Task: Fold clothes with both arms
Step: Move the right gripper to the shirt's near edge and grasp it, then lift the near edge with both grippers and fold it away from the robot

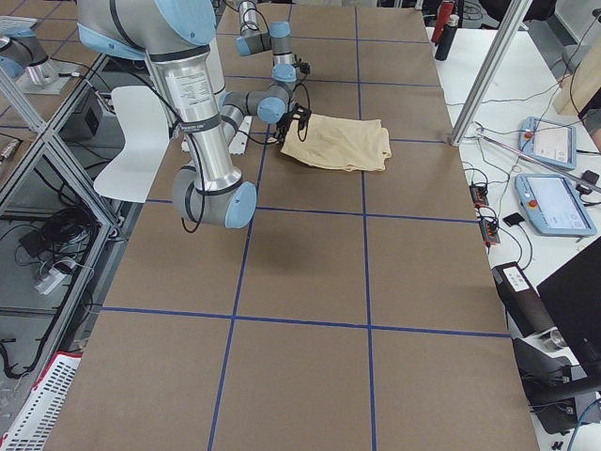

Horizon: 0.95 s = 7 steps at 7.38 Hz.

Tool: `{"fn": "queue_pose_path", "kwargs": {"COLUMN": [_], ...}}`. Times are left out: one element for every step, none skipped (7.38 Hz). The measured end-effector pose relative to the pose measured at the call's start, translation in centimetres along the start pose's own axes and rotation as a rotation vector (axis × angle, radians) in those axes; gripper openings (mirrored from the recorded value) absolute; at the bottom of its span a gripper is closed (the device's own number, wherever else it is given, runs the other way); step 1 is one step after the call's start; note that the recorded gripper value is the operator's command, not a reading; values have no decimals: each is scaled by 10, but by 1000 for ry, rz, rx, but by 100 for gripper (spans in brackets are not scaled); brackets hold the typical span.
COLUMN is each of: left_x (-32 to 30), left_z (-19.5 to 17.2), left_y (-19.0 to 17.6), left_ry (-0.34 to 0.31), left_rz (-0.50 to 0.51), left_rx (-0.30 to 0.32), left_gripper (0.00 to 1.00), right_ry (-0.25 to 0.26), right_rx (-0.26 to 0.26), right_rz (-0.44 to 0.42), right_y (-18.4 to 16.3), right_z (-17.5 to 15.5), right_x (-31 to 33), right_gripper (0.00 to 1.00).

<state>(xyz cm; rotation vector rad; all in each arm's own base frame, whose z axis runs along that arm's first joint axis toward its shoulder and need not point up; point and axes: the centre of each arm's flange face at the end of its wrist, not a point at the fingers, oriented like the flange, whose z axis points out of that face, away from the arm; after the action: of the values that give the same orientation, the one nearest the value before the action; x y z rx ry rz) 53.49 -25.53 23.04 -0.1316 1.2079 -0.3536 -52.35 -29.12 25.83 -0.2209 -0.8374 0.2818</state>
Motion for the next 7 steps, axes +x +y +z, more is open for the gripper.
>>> {"fn": "queue_pose_path", "kwargs": {"left_x": [-3,-6,-8,-5,3,11,18], "left_z": [2,5,5,-3,-17,-32,-46], "left_y": [20,37,46,50,45,26,0], "left_ry": [-28,-56,-70,-63,-44,-32,-27], "left_rz": [9,16,21,24,24,14,11], "left_rx": [-30,-52,-65,-76,-85,-80,-66], "left_gripper": [0,0,0,0,0,0,0], "right_ry": [2,2,0,-6,-19,-45,-68], "right_rx": [-19,-39,-57,-61,-46,-13,28], "right_rz": [-6,-14,-20,-21,-17,-18,-24], "right_y": [6,13,18,18,7,-14,-42], "right_z": [-2,-5,-8,-11,-19,-34,-51], "right_x": [8,16,20,20,16,11,8], "right_gripper": [0,0,0,0,0,0,0]}}
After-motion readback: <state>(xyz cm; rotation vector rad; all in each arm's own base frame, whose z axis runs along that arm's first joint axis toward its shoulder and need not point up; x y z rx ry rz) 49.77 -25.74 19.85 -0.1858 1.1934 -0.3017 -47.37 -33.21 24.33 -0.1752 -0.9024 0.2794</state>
